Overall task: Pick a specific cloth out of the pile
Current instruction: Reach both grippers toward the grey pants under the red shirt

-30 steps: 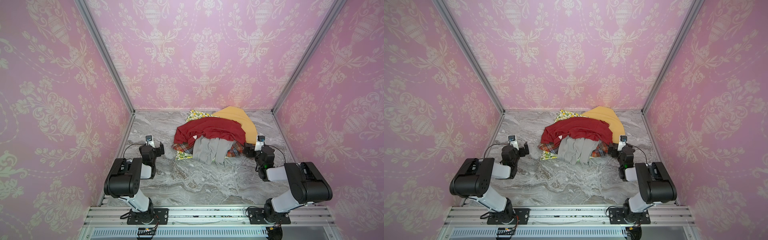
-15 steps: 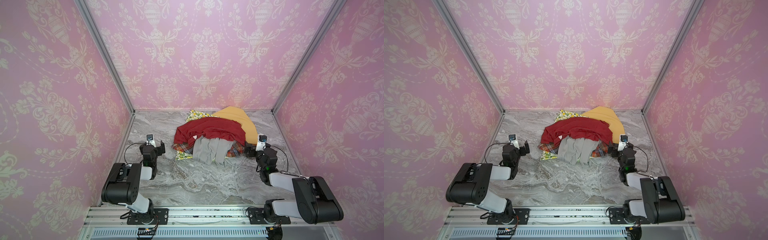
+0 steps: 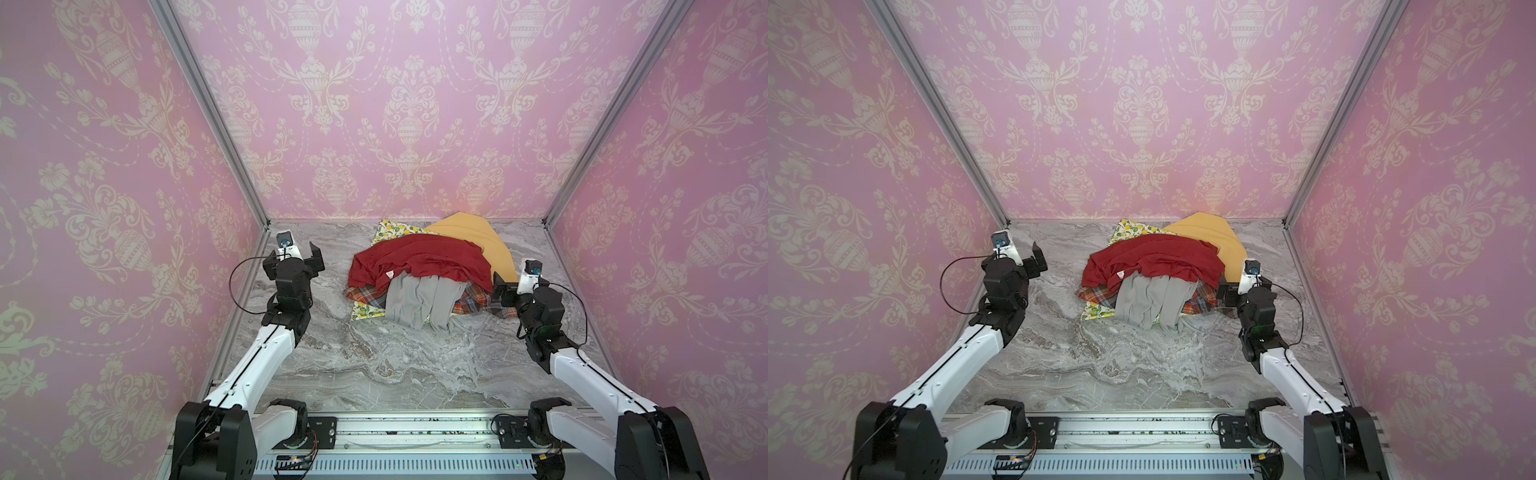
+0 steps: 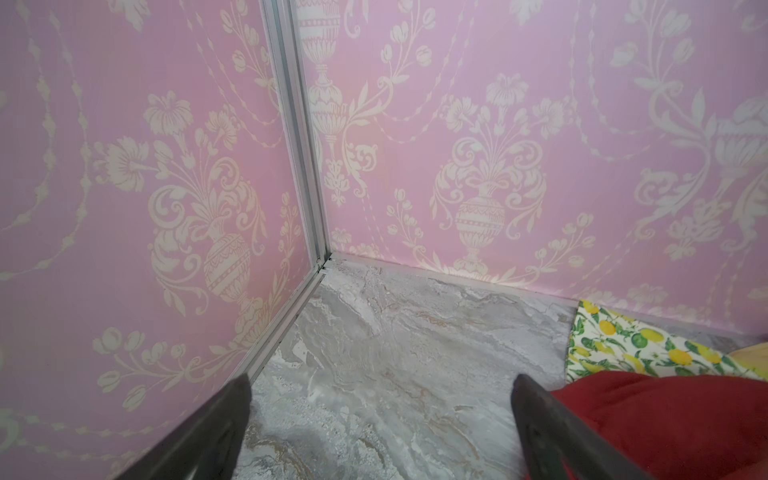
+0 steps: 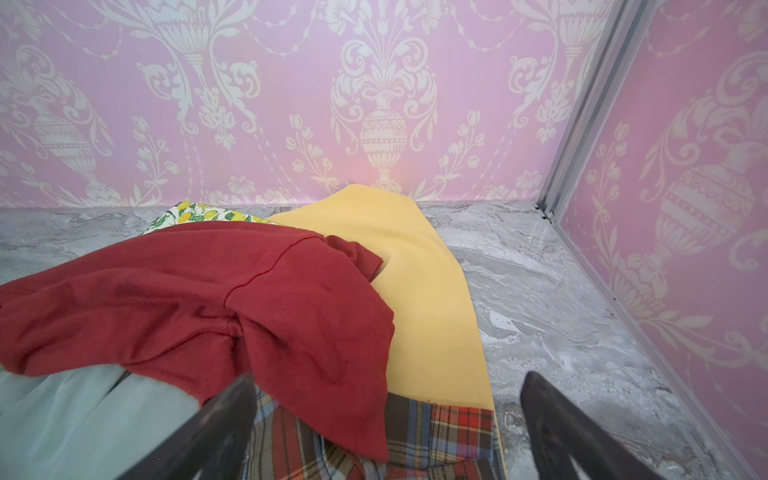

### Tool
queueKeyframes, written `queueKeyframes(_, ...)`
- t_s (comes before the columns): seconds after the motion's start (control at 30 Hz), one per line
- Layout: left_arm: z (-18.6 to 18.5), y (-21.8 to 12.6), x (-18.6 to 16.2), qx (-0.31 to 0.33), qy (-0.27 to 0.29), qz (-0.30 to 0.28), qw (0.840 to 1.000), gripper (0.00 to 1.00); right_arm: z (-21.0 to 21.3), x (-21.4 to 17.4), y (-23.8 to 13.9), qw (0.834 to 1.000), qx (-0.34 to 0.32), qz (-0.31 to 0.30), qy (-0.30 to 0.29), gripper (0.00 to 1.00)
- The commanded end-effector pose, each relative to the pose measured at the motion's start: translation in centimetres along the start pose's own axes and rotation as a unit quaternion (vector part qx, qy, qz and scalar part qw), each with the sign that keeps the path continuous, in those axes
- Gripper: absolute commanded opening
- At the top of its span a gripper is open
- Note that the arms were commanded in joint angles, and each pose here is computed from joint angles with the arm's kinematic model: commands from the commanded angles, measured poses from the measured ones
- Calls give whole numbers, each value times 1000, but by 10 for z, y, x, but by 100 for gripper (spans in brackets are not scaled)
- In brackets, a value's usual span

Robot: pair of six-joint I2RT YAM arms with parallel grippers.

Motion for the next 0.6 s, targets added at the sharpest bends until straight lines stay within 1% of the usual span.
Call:
queueKeyframes(0.0, -13, -8, 3, -28, -27, 87, 995, 99, 4, 19, -5, 1000, -4, 14, -10, 100)
queueKeyframes(0.07, -25, -10, 3, -59, -27, 129, 989, 100, 9, 31, -7, 1000, 0, 16, -15, 100)
queueKeyframes(0.13, -35, -13, -3, -80, -15, 167, 983, 99, 14, 39, -7, 999, 9, 31, -14, 100)
queueKeyframes(0.2, -45, -17, -15, -107, 0, 212, 971, 99, 21, 45, -9, 998, 22, 48, -15, 99)
queueKeyframes(0.3, -63, -26, -37, -152, 32, 270, 950, 99, 33, 50, -13, 996, 42, 78, -21, 98)
queueKeyframes(0.37, -71, -31, -53, -176, 49, 293, 939, 99, 37, 51, -16, 993, 50, 105, -14, 97)
queueKeyframes(0.5, -91, -39, -84, -226, 70, 356, 904, 97, 48, 49, -20, 985, 73, 158, 4, 94)
queueKeyframes(0.57, -103, -44, -96, -247, 80, 384, 886, 96, 53, 47, -22, 981, 84, 175, 13, 94)
Point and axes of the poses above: each gripper's point midway between its finger pads, its own y axis out along the fingers, its own z axis along the line the jaws close on, x = y × z, the point moved 9 cm from there along -y, back along the fingers, and after that the axes turned 14 degrees about -y, right-handed, at the moved point
